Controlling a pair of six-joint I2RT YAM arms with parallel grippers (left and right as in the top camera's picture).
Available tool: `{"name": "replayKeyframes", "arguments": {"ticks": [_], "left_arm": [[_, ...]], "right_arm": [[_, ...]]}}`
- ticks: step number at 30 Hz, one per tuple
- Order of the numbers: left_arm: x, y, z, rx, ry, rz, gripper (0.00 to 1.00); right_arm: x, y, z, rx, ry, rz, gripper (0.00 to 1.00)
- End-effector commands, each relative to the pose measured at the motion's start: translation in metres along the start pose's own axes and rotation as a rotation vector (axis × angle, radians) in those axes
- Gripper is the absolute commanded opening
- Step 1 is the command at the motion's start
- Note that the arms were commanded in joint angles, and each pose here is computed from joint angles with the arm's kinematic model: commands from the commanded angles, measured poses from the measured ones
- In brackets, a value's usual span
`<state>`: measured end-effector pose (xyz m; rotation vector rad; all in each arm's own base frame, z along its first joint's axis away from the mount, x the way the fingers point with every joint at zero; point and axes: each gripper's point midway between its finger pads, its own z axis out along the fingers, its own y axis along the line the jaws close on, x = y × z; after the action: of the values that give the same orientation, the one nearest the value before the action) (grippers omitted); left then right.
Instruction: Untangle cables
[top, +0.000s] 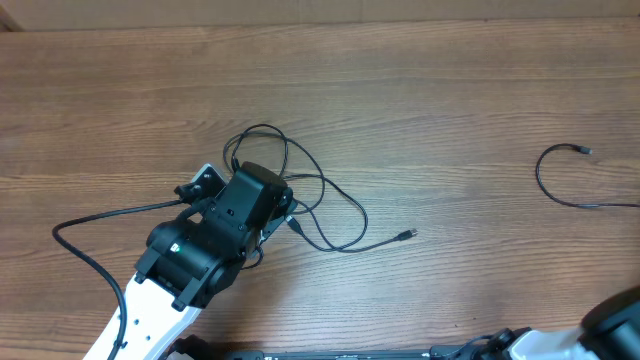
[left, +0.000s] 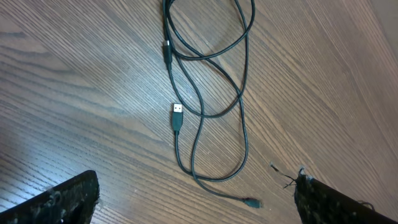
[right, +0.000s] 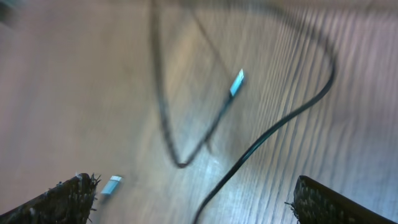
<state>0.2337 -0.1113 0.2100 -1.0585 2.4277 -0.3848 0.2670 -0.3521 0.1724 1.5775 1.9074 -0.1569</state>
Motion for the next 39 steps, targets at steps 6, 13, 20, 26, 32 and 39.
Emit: {"name": "replayKeyframes", "arguments": {"ticks": [6,13,20,26,32,39], "left_arm": [[0.000,0.000,0.001,-0.004,-0.005,0.000,1.00],[0.000,0.000,0.001,-0.005,-0.005,0.000,0.99],[0.000,0.000,0.001,-0.004,-0.005,0.000,0.99],[0.000,0.000,0.001,-0.004,-0.005,0.000,0.99],[0.000,0.000,0.001,-0.005,-0.005,0.000,0.99],[0.000,0.000,0.001,-0.004,-0.005,0.000,0.99]], "right_arm": [[-0.037,0.076,-0.137,-0.411,-0.239,-0.065,1.00],[0.020,0.150,-0.214,-0.960,-0.023,-0.235,1.00],[0.126,0.149,-0.227,-1.024,0.433,-0.258,1.00],[0.214,0.128,-0.232,-0.921,0.620,-0.591,1.00],[0.279,0.113,-0.244,-0.831,0.813,-0.773,1.00],[0.348,0.122,-0.246,-0.956,0.946,-0.871,1.00]]}}
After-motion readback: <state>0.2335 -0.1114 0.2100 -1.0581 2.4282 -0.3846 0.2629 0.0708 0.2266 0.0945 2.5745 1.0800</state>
